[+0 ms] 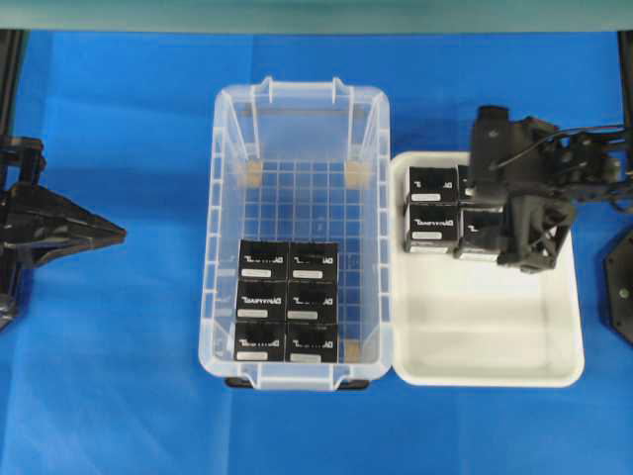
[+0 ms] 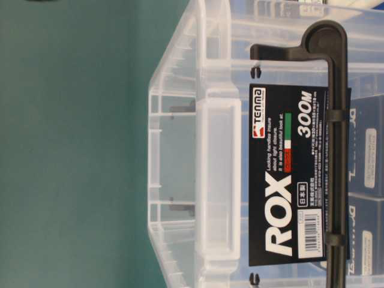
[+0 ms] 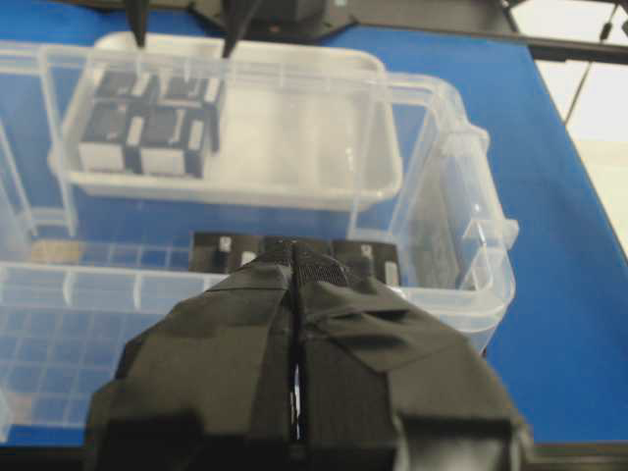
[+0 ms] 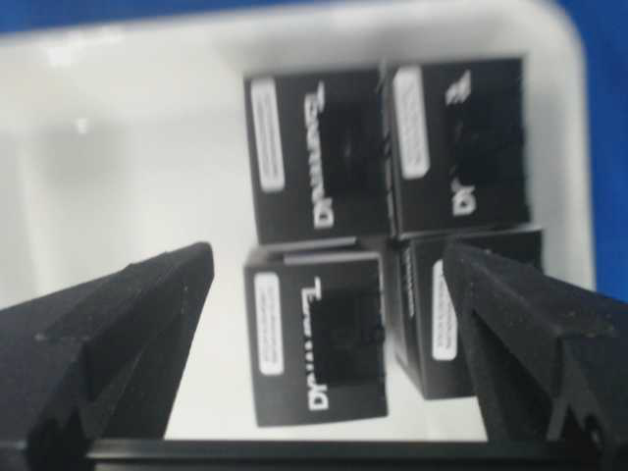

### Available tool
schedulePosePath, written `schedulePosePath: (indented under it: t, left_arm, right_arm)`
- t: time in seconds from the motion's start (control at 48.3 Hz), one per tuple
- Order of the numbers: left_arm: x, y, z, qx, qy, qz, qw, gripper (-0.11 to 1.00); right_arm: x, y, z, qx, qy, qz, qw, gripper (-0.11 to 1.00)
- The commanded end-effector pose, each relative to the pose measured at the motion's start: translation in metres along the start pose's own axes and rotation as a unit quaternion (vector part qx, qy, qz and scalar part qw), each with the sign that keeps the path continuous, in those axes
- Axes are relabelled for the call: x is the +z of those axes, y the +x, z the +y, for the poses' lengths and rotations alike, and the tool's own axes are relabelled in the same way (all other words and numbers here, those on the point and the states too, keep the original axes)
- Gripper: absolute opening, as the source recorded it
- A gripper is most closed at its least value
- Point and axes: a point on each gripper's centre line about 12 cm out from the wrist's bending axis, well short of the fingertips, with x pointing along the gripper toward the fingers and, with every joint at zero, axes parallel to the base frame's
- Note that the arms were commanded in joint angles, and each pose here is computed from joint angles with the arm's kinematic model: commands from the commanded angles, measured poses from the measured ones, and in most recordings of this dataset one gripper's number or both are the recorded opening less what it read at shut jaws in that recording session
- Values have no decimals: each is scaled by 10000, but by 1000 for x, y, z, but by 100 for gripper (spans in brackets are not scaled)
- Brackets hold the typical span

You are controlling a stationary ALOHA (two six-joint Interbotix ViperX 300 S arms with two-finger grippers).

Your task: Pick the box from inside the plastic case

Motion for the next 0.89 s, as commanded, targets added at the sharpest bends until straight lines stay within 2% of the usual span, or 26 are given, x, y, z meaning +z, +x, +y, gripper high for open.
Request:
schedulePosePath:
  t: [0.0, 0.207, 0.393, 0.559, 0.724, 0.869]
  left_arm:
    - [10, 1, 0, -2, 14, -115, 9999, -5]
    - [9, 2, 0, 0, 14, -100, 9999, -5]
    - [10, 2, 0, -1, 14, -108, 9999, -5]
    - [11, 1, -1, -2, 37, -131, 9999, -5]
    - [12, 0, -1, -3, 91, -154, 9998, -5]
    - [14, -3, -1, -8, 106, -222, 9997, -5]
  right_arm:
    - [17, -30, 1, -59, 117, -624, 9980, 94]
    - [23, -85, 5, -98, 369, -1792, 9831, 94]
    - [13, -123, 12, -79, 249, -2629, 9645, 94]
    - [7, -140, 24, 137, 57, -2980, 9544, 94]
    - [11, -143, 36, 384, -118, -3187, 9470, 94]
    - [16, -148, 41, 486, -189, -3511, 9349, 94]
